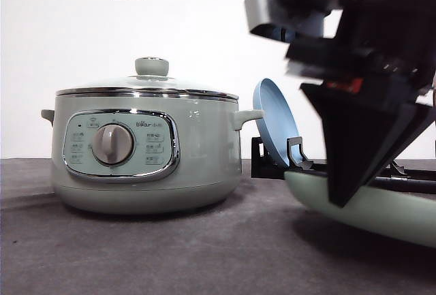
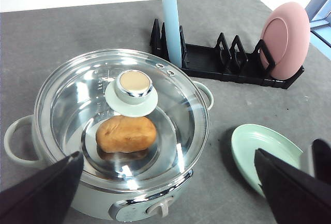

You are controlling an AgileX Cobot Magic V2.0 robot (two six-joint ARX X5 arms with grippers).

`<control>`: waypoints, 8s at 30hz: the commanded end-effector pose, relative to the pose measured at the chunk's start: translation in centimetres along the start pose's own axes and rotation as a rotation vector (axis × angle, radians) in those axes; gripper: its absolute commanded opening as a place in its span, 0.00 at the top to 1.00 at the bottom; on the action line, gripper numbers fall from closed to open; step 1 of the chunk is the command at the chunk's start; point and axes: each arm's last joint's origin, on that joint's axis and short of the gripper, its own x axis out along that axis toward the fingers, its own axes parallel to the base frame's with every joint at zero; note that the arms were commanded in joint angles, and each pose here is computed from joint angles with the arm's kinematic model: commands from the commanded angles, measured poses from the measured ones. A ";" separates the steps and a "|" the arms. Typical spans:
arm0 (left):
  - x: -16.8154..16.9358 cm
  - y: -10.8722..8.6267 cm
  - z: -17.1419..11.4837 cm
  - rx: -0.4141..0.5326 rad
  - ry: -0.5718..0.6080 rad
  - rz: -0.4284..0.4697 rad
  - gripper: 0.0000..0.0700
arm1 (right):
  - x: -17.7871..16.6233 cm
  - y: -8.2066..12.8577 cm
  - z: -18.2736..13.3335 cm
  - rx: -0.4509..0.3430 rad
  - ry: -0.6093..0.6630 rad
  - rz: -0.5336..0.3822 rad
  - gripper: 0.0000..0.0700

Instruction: Transfer potato from steamer to green plate

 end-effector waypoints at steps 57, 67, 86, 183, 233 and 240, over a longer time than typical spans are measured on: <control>0.2 -0.3 0.2 0.119 0.025 -0.020 0.04 | -20.5 -5.1 -7.6 0.219 -0.869 0.173 0.09; 2.8 0.2 2.0 0.091 0.125 -0.028 0.04 | -20.8 -5.1 -8.1 0.216 -0.892 0.177 0.09; 14.9 2.5 7.3 0.031 0.449 0.095 0.05 | -20.8 -5.1 -8.1 0.218 -0.893 0.171 0.09; 12.8 -0.9 13.5 0.174 0.326 0.104 1.00 | -20.8 -5.3 -8.1 0.246 -0.901 0.125 0.09; 6.7 13.0 14.1 -0.070 0.271 0.474 1.00 | -13.9 -4.6 4.3 0.048 -0.395 0.276 0.15; 6.7 12.9 14.1 -0.070 0.271 0.474 1.00 | -11.4 -4.5 13.2 -0.080 -0.339 0.303 0.15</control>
